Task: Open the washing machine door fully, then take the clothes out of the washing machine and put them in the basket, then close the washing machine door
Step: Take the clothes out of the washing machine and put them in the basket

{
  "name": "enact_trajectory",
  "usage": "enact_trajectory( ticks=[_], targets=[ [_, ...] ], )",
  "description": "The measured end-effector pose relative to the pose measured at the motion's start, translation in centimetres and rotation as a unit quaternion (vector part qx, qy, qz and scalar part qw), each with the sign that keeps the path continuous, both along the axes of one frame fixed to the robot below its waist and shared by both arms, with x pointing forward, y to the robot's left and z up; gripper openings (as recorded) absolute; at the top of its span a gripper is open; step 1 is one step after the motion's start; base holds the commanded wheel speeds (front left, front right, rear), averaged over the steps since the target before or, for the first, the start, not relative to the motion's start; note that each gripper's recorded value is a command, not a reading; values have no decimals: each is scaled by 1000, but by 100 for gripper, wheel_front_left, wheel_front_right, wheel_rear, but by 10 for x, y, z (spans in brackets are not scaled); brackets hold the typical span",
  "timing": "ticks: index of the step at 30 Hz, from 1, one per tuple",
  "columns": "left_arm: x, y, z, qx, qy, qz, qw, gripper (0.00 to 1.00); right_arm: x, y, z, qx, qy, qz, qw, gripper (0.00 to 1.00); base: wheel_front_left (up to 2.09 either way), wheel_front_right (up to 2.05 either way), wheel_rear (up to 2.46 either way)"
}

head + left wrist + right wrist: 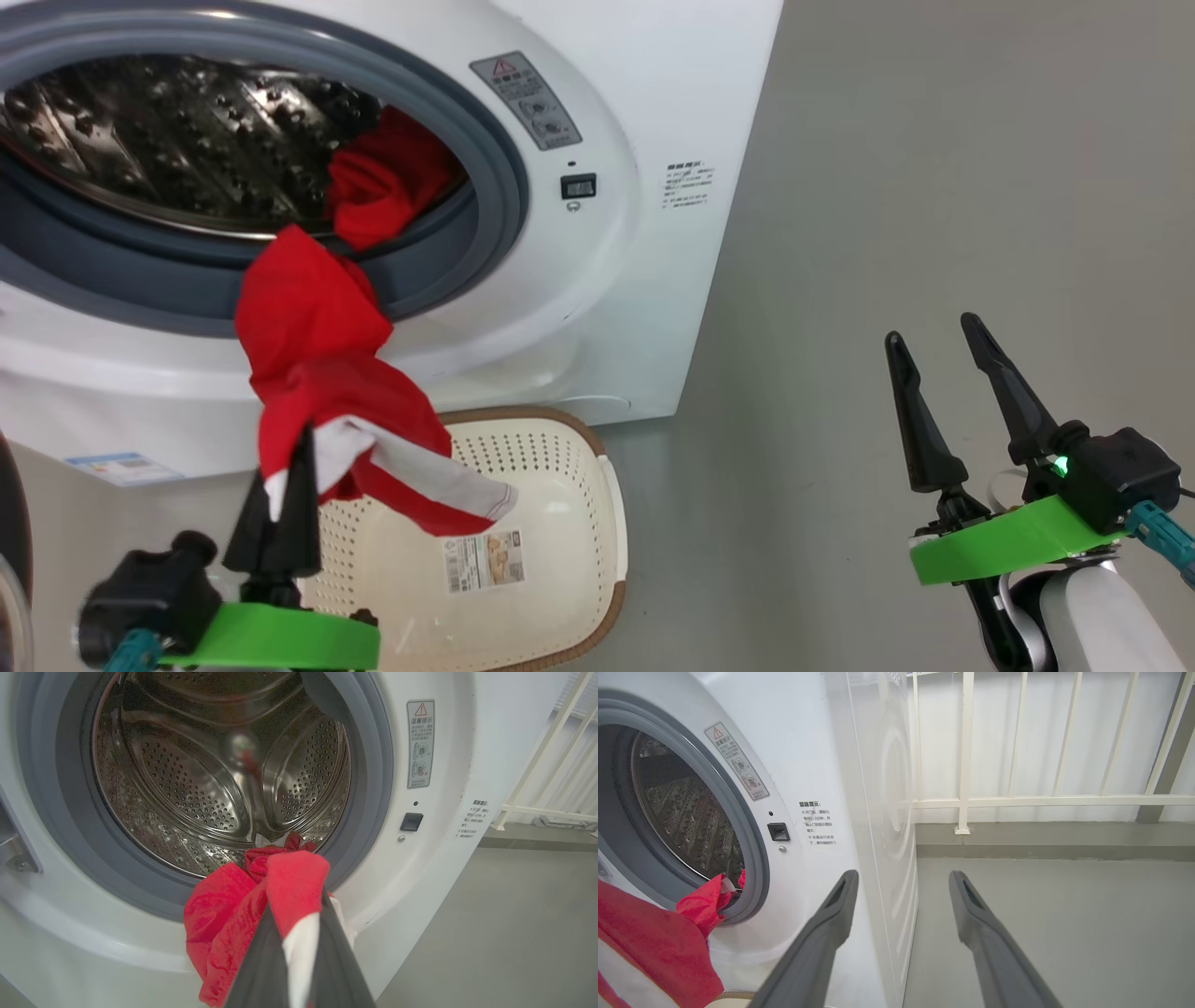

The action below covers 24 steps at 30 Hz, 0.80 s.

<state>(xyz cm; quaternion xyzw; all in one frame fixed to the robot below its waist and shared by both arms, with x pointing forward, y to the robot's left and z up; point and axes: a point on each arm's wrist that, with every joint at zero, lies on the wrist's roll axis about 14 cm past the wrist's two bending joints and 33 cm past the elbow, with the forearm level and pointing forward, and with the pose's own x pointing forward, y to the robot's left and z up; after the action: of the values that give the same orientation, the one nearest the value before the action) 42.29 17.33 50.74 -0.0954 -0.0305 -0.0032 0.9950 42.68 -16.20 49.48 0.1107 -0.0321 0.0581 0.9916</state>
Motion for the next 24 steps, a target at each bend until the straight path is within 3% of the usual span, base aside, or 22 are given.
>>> enact_trajectory(
  ticks=[13, 24],
  targets=[
    [12, -19, -106, -57, 152, -23, 987, 0, 19, 6, -19, -13, 17, 10, 1000, 100, 0, 0, 0],
    [12, -31, -199, -83, 304, -33, 948, 0, 37, 5, -43, -26, 39, 11, 999, 100, 0, 0, 0]
  ],
)
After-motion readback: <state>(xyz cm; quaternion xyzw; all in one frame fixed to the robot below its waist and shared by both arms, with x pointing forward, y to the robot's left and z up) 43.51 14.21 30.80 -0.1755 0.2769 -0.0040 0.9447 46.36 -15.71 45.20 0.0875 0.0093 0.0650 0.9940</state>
